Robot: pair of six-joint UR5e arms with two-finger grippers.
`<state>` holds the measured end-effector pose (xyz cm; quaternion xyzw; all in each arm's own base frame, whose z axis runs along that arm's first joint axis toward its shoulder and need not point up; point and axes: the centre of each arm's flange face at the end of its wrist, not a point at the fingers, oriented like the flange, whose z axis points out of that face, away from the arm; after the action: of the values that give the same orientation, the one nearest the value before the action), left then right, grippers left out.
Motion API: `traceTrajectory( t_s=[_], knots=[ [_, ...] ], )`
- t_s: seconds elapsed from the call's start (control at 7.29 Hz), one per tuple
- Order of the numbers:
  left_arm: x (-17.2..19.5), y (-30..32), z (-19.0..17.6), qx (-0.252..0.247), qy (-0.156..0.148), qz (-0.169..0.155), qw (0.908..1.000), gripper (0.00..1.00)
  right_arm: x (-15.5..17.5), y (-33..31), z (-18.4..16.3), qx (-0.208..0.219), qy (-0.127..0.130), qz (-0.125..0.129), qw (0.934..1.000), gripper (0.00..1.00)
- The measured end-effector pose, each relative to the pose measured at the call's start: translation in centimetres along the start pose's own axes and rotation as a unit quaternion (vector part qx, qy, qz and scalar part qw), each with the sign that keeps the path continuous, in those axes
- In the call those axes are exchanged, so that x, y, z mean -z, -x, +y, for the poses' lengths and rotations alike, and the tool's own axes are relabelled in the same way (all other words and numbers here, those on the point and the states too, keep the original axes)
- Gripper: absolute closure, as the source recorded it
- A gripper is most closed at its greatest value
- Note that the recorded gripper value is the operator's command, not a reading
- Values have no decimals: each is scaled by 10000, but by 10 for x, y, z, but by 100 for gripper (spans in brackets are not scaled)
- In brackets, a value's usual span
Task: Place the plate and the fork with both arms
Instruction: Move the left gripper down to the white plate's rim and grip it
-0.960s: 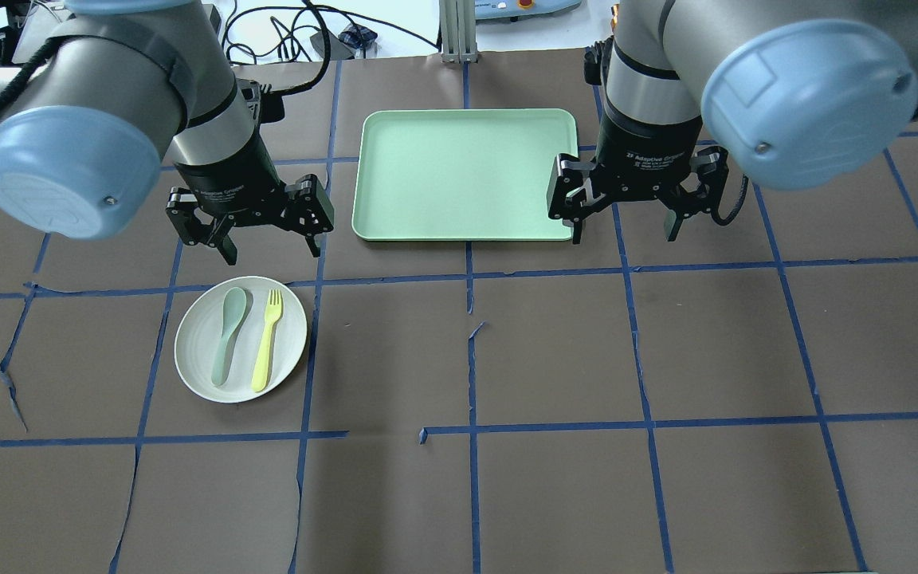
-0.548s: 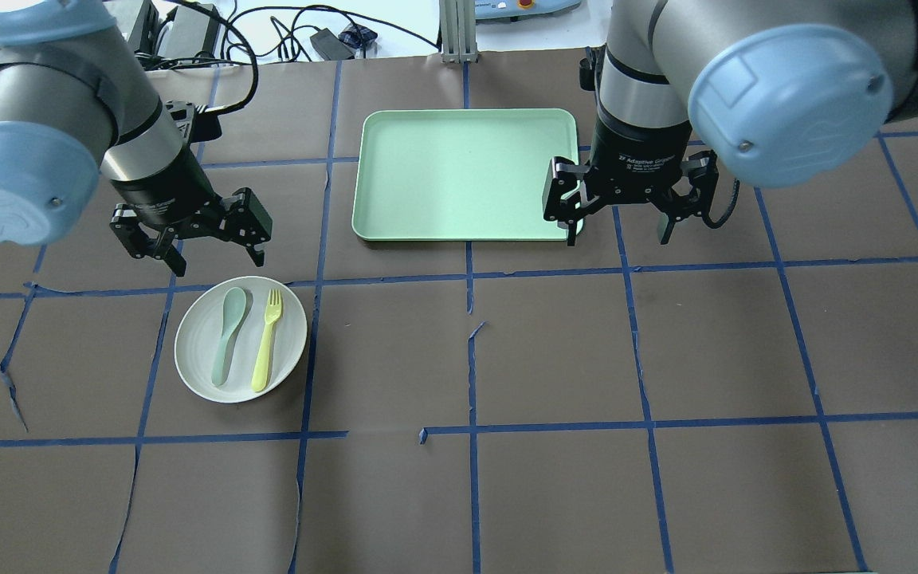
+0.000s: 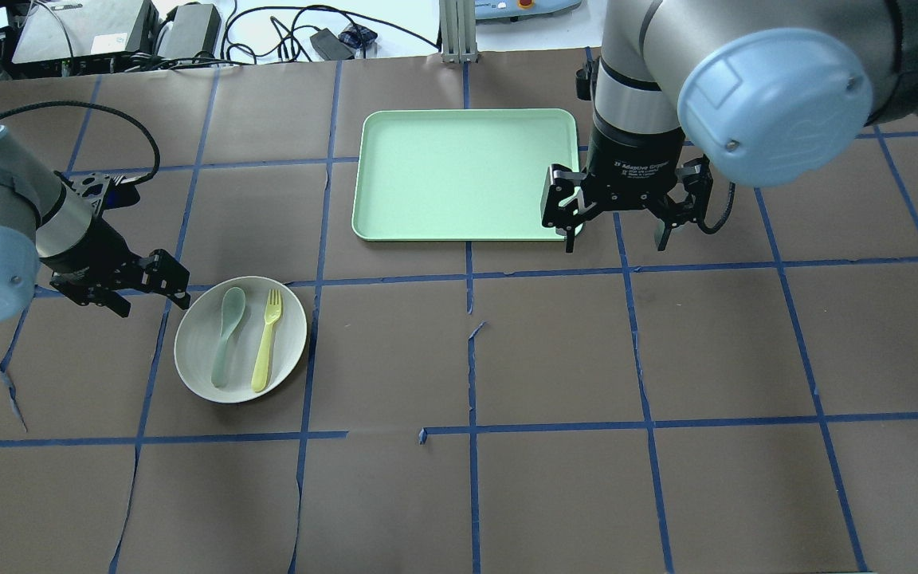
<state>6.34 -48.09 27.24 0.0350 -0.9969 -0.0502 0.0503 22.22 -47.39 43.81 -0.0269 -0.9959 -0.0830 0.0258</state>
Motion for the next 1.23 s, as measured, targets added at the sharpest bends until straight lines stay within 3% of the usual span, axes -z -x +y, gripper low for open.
traceTrajectory(
  t_s=[0.41,0.82,0.96,1.1,1.23],
  knots=[
    [-60,20,-5,-7,357,297,9989,17,-9,0,1,-1,58,9,10000,0],
    [-91,27,-11,-93,580,364,9976,21,-14,-1,1,0,71,79,9999,0],
    [-94,28,-11,-119,609,369,9974,35,-15,-1,1,0,76,78,9999,0],
    [-95,28,-12,-132,623,368,9973,66,-15,-1,1,0,77,81,9999,0],
    [-95,29,-12,-135,627,364,9973,88,-15,-1,1,0,78,83,9999,0]
  ],
)
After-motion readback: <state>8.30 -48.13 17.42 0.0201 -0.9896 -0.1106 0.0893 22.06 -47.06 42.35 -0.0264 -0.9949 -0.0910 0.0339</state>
